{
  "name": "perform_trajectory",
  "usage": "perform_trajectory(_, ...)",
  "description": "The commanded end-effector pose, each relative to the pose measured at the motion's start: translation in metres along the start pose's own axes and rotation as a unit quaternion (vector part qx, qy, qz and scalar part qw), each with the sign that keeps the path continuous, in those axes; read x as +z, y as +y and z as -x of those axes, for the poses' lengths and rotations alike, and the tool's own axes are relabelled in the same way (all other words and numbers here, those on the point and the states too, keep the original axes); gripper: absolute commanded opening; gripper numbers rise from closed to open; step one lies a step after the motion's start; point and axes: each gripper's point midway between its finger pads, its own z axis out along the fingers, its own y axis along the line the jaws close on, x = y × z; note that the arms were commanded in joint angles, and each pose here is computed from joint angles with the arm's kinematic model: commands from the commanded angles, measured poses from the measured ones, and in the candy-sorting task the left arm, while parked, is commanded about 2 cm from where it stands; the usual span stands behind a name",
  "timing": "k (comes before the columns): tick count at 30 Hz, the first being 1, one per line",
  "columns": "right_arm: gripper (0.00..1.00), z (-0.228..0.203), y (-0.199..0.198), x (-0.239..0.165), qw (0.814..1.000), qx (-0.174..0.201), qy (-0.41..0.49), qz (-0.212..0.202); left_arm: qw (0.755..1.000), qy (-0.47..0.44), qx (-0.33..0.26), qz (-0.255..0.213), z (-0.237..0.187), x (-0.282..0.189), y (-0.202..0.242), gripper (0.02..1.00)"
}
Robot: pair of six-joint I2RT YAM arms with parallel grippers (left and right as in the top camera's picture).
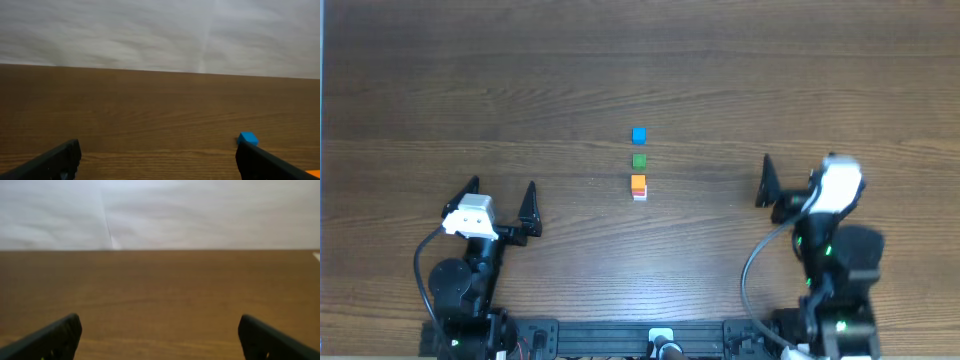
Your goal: Stack Cubes
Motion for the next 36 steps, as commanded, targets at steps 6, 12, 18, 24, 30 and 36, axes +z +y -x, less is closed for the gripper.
perform_trajectory(6,0.991,0.037,0.04,0.081,0.986,0.022,0.156,0.059,1.0,-0.001,-0.007,0.007,-0.001,0.0,0.003,0.998)
perform_trajectory(12,0.991,0.03,0.102,0.117,0.963,0.029,0.246,0.101,1.0,-0.001,-0.007,0.007,-0.001,0.0,0.003,1.0)
perform_trajectory(18,0.993,-0.002,0.15,0.133,0.94,0.03,0.328,0.089,1.0,-0.001,-0.007,0.007,-0.001,0.0,0.003,0.998)
perform_trajectory(24,0.991,-0.056,0.19,0.145,0.904,0.019,0.421,0.076,1.0,-0.001,-0.007,0.007,-0.001,0.0,0.003,0.998)
perform_trajectory(30,0.993,-0.11,0.224,0.153,0.864,0.001,0.499,0.063,1.0,-0.001,-0.007,0.007,-0.001,0.0,0.003,1.0)
perform_trajectory(36,0.993,-0.148,0.234,0.139,0.832,-0.003,0.553,0.053,1.0,-0.001,-0.007,0.007,-0.001,0.0,0.003,0.998)
